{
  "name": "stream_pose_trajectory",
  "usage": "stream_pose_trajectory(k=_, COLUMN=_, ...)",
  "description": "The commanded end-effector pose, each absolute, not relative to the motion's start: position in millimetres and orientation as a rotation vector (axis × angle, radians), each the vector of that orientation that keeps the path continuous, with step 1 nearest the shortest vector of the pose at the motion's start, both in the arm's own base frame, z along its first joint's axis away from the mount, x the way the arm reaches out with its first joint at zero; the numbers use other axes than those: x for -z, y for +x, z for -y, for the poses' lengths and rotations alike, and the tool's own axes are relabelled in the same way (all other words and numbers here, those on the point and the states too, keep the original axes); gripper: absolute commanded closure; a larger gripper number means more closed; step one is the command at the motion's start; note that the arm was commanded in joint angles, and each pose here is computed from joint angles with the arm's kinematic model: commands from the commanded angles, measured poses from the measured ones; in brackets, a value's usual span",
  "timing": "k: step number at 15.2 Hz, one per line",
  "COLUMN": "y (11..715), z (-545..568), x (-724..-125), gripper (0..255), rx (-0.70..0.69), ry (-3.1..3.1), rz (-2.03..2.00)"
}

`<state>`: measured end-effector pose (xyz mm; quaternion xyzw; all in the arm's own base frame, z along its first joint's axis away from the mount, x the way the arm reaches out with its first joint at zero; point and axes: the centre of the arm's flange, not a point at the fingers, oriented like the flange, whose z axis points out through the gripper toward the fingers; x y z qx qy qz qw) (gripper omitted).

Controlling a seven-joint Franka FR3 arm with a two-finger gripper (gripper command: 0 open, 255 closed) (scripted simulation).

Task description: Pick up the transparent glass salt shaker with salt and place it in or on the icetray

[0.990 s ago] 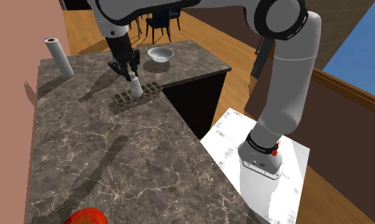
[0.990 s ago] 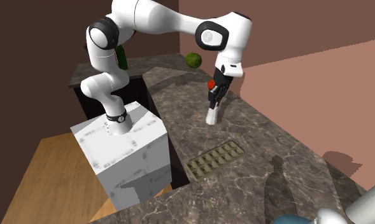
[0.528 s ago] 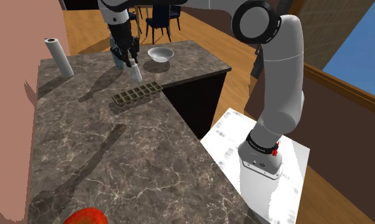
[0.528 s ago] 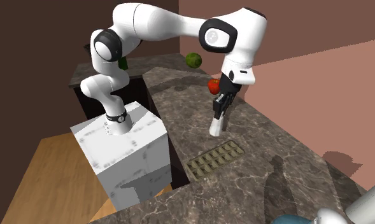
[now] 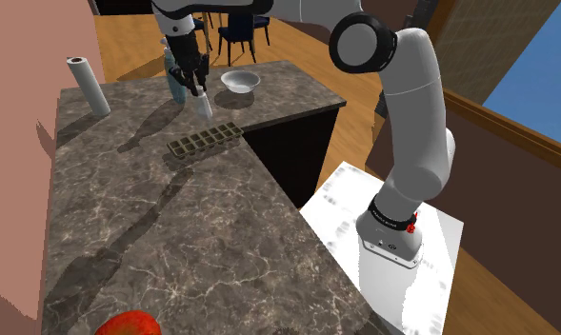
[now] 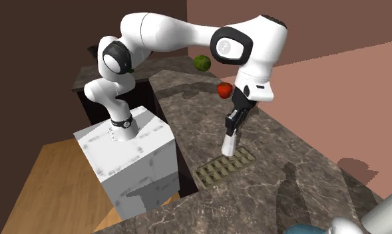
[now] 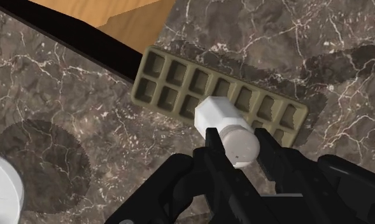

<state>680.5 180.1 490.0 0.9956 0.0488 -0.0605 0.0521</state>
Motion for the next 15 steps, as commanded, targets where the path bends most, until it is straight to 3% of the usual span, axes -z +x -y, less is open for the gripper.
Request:
stream_pose_trajectory(k=1, y=680.9, z=-179.1, x=-479.7, gripper=255, rx=0.183, ry=3.028, rz=-0.149)
stream_pose_trajectory(k=15, y=680.9, z=-179.1, x=-405.7, gripper=255, rx=0.183, ry=3.028, rz=-0.149)
